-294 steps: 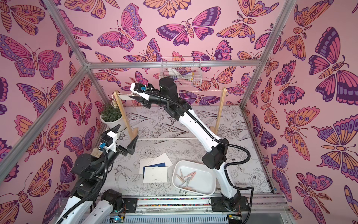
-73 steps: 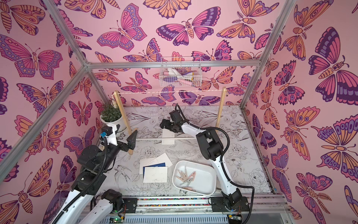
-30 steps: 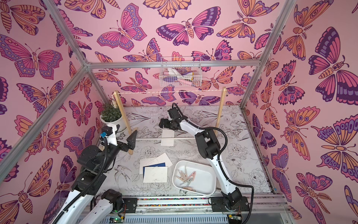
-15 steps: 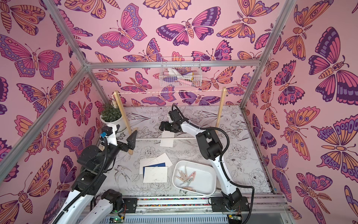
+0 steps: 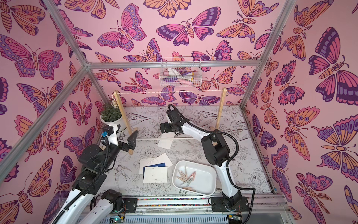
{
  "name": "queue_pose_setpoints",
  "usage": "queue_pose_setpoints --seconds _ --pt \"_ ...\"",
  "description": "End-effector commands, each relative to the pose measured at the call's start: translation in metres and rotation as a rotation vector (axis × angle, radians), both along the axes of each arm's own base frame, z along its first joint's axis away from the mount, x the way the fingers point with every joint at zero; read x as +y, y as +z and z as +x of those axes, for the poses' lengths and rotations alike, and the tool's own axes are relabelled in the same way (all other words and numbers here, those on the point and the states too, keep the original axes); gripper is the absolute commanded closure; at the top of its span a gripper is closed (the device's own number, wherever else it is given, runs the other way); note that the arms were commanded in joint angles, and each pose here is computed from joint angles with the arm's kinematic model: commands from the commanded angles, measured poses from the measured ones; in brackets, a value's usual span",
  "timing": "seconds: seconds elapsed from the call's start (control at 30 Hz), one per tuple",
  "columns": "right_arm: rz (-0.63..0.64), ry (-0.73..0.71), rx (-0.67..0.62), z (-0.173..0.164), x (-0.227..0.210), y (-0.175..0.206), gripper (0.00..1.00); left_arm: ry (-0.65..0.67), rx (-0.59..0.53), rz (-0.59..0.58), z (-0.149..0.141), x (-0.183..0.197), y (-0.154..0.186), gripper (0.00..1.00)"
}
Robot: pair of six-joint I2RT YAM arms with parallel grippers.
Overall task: Remove the postcards from the strings
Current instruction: Move the postcard to the center of the board.
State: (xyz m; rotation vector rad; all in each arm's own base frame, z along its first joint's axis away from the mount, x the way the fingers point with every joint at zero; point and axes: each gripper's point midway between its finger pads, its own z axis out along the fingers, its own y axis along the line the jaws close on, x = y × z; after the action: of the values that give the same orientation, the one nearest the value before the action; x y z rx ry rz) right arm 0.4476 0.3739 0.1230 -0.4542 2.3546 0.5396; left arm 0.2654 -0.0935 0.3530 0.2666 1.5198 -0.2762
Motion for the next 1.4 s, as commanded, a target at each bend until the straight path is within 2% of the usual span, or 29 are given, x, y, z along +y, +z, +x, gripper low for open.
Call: queue_pose_setpoints --seconds 0.0,0.13,0.27,0.53,0.7,0.8,0.93,1.03,1.37 --pt "-0.083 0.010 -0.213 -0.009 -0.008 0.042 0.01 0.017 -0.028 -0.001 -0.001 0.004 0.004 0.00" --pt "-0.060 0.060 -0.227 -0.026 -0.015 0.057 0.02 0.015 -0.030 -0.005 -0.001 0.004 0.005 0.00" --pt "-0.092 0.096 -0.155 -0.047 -0.020 0.047 0.19 0.010 -0.038 -0.007 -0.004 0.004 0.007 0.00" --pt "-0.343 0.231 -0.067 -0.102 -0.019 0.013 0.19 0.034 -0.068 -0.023 -0.011 0.011 0.015 0.00" --pt "-0.493 0.224 -0.031 -0.111 -0.030 -0.010 0.21 0.024 -0.065 -0.031 -0.012 0.009 0.013 0.00" --pt "-0.456 0.269 0.020 -0.120 -0.021 -0.016 0.23 0.026 -0.066 -0.033 -0.012 0.010 0.013 0.00" --pt "-0.318 0.443 0.172 -0.151 0.012 -0.025 0.23 0.023 -0.065 -0.034 -0.013 0.010 0.011 0.00" --pt "-0.251 0.513 0.244 -0.165 0.027 -0.030 0.24 0.024 -0.067 -0.033 -0.014 0.010 0.011 0.00" --pt "-0.257 0.475 0.270 -0.141 0.040 -0.056 0.21 0.031 -0.068 -0.030 -0.014 0.011 0.011 0.00"
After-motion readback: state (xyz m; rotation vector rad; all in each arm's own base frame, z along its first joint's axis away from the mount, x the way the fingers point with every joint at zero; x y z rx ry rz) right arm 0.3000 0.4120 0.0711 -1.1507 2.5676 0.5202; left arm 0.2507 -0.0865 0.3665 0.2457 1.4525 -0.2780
